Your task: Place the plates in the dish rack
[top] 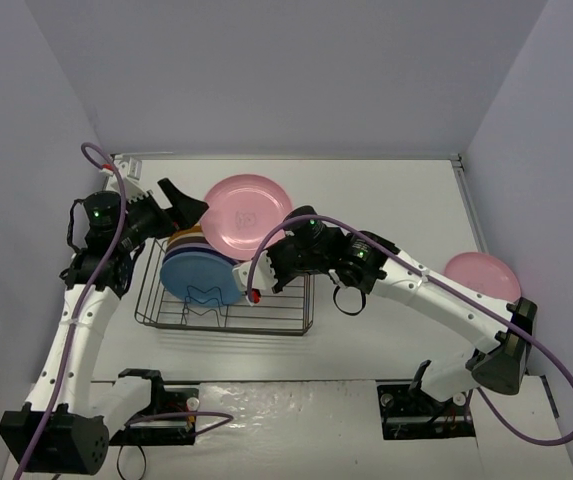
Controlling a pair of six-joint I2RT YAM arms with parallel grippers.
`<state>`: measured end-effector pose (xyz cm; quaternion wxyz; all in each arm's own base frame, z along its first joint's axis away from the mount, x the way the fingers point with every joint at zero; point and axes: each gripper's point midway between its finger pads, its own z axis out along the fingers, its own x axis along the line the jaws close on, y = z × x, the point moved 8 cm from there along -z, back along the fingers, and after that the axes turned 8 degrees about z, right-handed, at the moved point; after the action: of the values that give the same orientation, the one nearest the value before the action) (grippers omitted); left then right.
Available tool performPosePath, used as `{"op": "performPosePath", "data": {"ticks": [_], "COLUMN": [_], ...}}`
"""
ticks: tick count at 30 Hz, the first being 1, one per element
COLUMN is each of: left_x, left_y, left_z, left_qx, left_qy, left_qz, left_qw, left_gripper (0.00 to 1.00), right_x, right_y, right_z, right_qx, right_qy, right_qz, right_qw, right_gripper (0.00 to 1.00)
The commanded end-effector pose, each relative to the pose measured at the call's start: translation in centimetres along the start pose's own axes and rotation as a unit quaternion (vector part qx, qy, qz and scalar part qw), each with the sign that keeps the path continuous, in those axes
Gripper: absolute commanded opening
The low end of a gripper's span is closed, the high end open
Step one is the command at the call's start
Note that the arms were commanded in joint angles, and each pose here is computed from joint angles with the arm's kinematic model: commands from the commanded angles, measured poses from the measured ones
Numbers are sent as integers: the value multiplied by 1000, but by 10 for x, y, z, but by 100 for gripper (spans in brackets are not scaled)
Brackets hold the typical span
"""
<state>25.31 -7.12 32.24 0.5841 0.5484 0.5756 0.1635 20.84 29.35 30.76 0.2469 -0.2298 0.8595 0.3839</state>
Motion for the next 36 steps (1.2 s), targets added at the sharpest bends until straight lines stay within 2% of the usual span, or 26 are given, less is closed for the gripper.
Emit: {"op": "performPosePath", "data": {"ticks": [1,4,10,13,15,17,21,22,23,25,26,29,33,36], "left_x": [-15,-16,-22,-25,-27,-28,-29,-30,-32,-36,-36,-41,-45,-41], "left_y": [21,21,27,29,30,30,33,35,37,42,44,52,56,56], "left_z": [11,19,24,24,23,24,21,20,18,12,11,1,-11,-13], "left_qx": [-30,-27,-32,-37,-39,-41,-53,-60,-69,-89,-95,-120,-145,-164], "left_qy": [-67,-92,-124,-142,-155,-159,-163,-170,-177,-184,-185,-187,-173,-150], "left_qz": [20,15,28,43,49,52,77,94,115,155,171,222,252,261], "left_qw": [997,995,991,988,986,985,982,979,975,966,963,949,941,939], "left_gripper": [97,86,44,18,6,0,0,0,0,0,0,0,0,0], "right_x": [-26,-26,-24,-22,-22,-21,-22,-23,-24,-27,-27,-36,-47,-63], "right_y": [24,26,25,24,23,23,22,23,23,22,23,21,14,13], "right_z": [-16,-17,-16,-14,-13,-14,-14,-14,-15,-17,-18,-26,-37,-51], "right_qx": [-62,-67,-65,-65,-65,-66,-63,-67,-71,-78,-84,-102,-123,-167], "right_qy": [-56,-49,-43,-39,-39,-40,-44,-53,-62,-75,-81,-111,-151,-189], "right_qz": [-38,-46,-47,-46,-45,-44,-41,-31,-19,2,13,75,131,187], "right_qw": [996,995,996,996,996,996,996,996,995,994,993,986,972,950], "right_gripper": [0,0,0,0,0,0,0,6,19,53,63,79,96,100]}}
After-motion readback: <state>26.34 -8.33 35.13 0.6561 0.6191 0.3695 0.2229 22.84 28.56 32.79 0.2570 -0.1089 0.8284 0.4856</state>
